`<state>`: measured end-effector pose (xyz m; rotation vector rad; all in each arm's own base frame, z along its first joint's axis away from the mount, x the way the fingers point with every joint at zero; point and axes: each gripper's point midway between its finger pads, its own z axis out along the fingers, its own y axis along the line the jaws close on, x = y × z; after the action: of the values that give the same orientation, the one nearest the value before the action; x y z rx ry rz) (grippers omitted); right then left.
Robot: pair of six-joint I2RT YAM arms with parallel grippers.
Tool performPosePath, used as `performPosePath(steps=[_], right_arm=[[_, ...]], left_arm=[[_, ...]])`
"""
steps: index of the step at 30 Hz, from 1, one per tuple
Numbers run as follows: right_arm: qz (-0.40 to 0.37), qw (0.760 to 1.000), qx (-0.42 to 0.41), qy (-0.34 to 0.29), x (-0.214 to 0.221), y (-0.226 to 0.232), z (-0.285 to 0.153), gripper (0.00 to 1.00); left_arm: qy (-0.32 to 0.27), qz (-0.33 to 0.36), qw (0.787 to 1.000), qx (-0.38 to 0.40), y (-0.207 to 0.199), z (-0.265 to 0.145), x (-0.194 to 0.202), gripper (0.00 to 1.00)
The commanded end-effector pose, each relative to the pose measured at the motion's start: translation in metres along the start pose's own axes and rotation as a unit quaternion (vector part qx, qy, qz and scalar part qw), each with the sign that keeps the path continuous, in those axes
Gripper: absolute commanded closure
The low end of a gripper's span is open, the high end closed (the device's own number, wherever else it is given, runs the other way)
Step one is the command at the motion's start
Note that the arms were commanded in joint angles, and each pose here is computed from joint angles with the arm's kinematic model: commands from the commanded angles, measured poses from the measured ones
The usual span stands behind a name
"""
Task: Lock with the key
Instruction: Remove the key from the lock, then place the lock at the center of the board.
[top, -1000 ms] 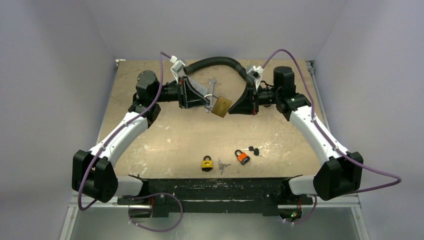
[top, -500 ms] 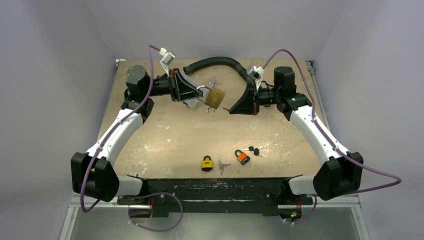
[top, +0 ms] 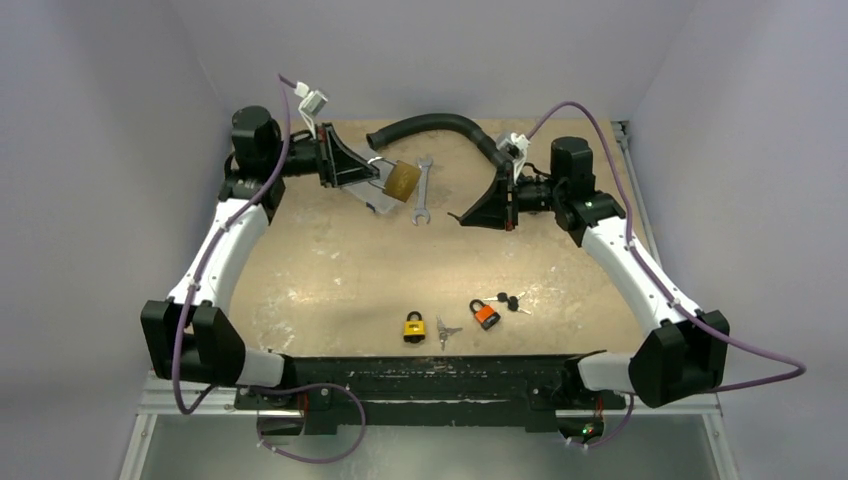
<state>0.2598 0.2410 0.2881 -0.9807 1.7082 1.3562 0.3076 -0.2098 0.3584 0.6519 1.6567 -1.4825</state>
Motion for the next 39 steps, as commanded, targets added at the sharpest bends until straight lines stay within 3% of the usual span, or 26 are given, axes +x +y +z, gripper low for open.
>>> performPosePath(steps=[1, 4, 8, 12, 24, 30, 39], right_arm=[[-0.031, 0.998, 0.033, -0.042, -0.019, 0.001, -0.004, 1.0], [-0.031, 0.998, 0.036, -0.036, -0.017, -0.005, 0.001, 1.0], [-0.042, 0.999, 0.031, -0.013, -0.011, -0.007, 0.015, 1.0], [-0.071, 0.997, 0.023, 0.015, 0.001, -0.001, 0.032, 1.0], [-0.095, 0.993, -0.017, 0.066, 0.034, 0.017, 0.066, 1.0], [-0.101, 0.992, -0.015, 0.079, 0.046, 0.021, 0.067, 1.0], [-0.103, 0.991, -0.016, 0.088, 0.05, 0.02, 0.069, 1.0]], left_arm=[[0.077, 0.069, 0.993, -0.058, 0.024, -0.026, 0.016, 1.0], [0.167, 0.072, 0.98, -0.083, 0.042, -0.044, 0.057, 1.0], [0.262, 0.051, 0.962, -0.056, 0.041, -0.067, 0.111, 1.0], [0.318, 0.053, 0.944, -0.074, 0.048, -0.087, 0.142, 1.0], [0.424, 0.038, 0.901, -0.089, 0.037, -0.132, 0.223, 1.0], [0.484, -0.008, 0.873, -0.049, 0.032, -0.146, 0.273, 1.0], [0.515, -0.028, 0.857, 0.014, 0.036, -0.136, 0.295, 1.0]])
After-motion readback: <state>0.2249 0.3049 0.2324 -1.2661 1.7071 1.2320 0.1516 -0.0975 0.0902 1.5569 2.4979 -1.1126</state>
